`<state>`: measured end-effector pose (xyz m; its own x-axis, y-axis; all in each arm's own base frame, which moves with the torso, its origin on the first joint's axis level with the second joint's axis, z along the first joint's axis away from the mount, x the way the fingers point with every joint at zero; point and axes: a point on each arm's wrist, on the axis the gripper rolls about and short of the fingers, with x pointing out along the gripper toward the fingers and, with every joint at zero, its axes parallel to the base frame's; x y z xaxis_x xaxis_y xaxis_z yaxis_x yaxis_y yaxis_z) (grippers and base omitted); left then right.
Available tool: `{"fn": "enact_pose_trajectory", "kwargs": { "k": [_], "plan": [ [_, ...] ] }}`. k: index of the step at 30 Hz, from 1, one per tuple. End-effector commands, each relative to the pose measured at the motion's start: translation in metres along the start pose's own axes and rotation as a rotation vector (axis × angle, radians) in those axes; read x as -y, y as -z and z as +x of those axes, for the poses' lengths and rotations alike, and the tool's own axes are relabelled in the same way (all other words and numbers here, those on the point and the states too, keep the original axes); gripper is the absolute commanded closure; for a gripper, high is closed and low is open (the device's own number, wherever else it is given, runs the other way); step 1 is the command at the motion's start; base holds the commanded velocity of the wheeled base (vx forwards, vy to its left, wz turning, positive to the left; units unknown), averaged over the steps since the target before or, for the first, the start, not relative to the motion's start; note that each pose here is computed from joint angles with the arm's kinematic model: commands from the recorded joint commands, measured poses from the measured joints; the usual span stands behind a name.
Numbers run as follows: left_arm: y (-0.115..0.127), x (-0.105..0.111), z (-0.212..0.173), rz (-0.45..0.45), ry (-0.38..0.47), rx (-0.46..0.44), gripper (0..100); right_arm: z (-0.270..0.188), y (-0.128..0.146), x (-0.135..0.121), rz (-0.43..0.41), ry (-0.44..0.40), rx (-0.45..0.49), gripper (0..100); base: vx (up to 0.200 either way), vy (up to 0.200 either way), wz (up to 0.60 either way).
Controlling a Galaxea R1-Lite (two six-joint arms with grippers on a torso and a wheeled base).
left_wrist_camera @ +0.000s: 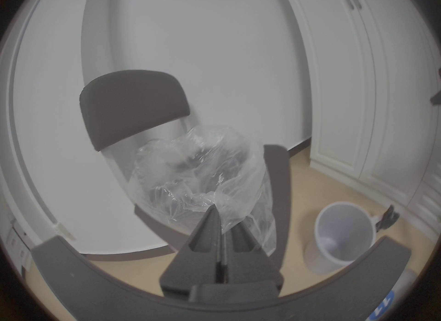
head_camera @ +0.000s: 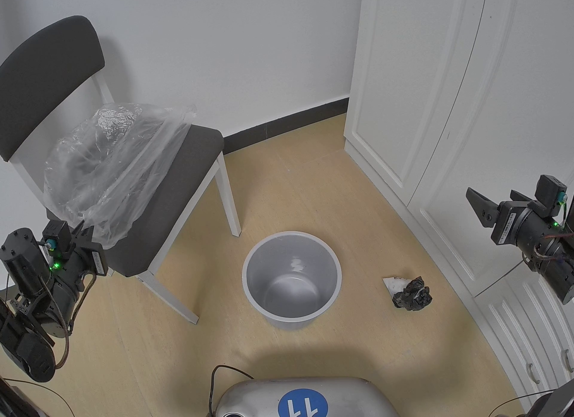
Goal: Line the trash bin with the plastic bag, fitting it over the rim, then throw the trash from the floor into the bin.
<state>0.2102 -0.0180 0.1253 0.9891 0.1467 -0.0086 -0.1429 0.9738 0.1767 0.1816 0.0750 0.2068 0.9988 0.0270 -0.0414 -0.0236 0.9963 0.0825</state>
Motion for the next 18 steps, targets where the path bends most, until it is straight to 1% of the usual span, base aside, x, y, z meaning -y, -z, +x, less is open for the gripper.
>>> {"fn": "enact_pose_trajectory", "kwargs": {
  "k": [1,3,5,7,9,10,12,15,18],
  "plan": [
    [-0.028,0.016,-0.013,-0.075,0.09,0.129,100,0.0,0.009,-0.009,-0.007,-0.045,-0.017,0,0.0,0.0,0.0],
    [-0.031,0.019,-0.017,-0.083,0.11,0.147,100,0.0,0.01,-0.01,-0.005,-0.05,-0.022,0,0.0,0.0,0.0],
    [-0.038,0.026,-0.029,-0.093,0.15,0.178,100,0.004,0.016,-0.014,-0.012,-0.06,-0.047,0,0.0,0.0,0.0],
    [-0.04,0.03,-0.032,-0.097,0.147,0.184,100,0.004,0.017,-0.016,-0.011,-0.069,-0.046,0,0.0,0.0,0.0],
    [-0.047,0.034,-0.035,-0.107,0.141,0.208,100,-0.001,0.018,-0.022,-0.006,-0.104,-0.035,0,0.0,0.0,0.0],
    [-0.048,0.035,-0.035,-0.107,0.142,0.209,100,-0.001,0.018,-0.022,-0.007,-0.106,-0.034,0,0.0,0.0,0.0],
    [-0.061,0.042,-0.036,-0.122,0.161,0.261,100,-0.003,0.018,-0.024,0.002,-0.122,-0.01,0,0.0,0.0,0.0],
    [-0.071,0.049,-0.038,-0.079,0.182,0.307,100,-0.004,0.02,-0.027,0.006,-0.141,-0.005,0,0.0,0.0,0.0],
    [-0.073,0.048,-0.042,-0.051,0.185,0.32,100,-0.004,0.021,-0.03,0.013,-0.152,-0.005,0,0.0,0.0,0.0]
  ]
}}
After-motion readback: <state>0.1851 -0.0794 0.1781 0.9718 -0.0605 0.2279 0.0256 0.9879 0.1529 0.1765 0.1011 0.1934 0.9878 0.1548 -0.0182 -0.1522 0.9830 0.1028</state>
